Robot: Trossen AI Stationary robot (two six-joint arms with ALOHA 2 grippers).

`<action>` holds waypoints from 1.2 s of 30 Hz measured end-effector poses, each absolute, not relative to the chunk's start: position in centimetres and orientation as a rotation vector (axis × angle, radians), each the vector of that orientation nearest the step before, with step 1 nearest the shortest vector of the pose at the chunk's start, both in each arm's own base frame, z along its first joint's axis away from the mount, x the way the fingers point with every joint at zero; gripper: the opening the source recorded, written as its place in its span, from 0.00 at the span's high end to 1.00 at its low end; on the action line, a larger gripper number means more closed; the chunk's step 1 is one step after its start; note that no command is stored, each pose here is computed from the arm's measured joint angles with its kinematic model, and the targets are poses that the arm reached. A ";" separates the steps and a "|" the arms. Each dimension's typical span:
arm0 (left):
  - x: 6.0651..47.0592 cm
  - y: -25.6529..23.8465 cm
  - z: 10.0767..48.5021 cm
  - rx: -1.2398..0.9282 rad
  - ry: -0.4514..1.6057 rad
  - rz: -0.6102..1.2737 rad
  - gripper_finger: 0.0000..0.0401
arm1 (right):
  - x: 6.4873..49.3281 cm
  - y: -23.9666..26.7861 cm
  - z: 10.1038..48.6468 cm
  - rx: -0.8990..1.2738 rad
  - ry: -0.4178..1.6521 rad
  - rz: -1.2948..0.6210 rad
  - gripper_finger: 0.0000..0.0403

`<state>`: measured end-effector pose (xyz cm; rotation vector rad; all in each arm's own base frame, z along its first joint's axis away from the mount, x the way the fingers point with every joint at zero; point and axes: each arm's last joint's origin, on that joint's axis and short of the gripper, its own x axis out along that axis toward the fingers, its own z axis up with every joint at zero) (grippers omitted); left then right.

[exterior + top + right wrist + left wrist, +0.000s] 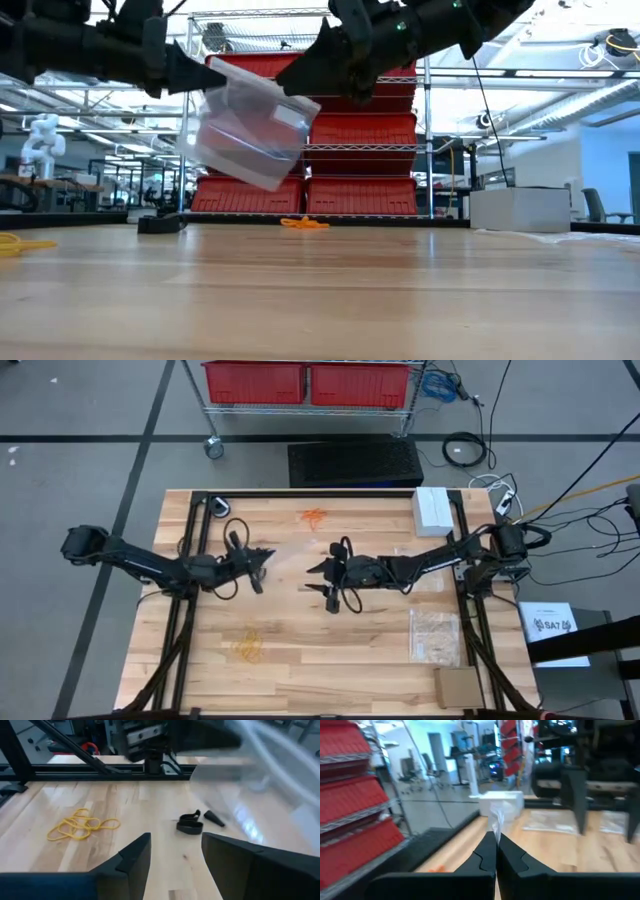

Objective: Sort rubber bands
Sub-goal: Move the bottom black rubber band to the center of the table

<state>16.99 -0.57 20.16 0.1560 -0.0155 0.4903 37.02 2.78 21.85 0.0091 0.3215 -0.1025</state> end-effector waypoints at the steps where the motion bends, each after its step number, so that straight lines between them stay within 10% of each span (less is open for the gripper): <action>1: 16.8 -0.5 20.4 0.161 -0.021 0.508 1.00 | 37.1 2.8 21.7 0.019 0.319 -0.105 0.57; 15: 14.3 0.9 21.7 0.165 -0.037 0.644 1.00 | 45.0 1.8 16.0 0.086 0.381 -0.047 0.55; 36: 12.7 1.0 21.2 0.217 0.069 0.623 1.00 | 55.8 -3.9 13.8 -0.544 0.750 0.138 0.39</action>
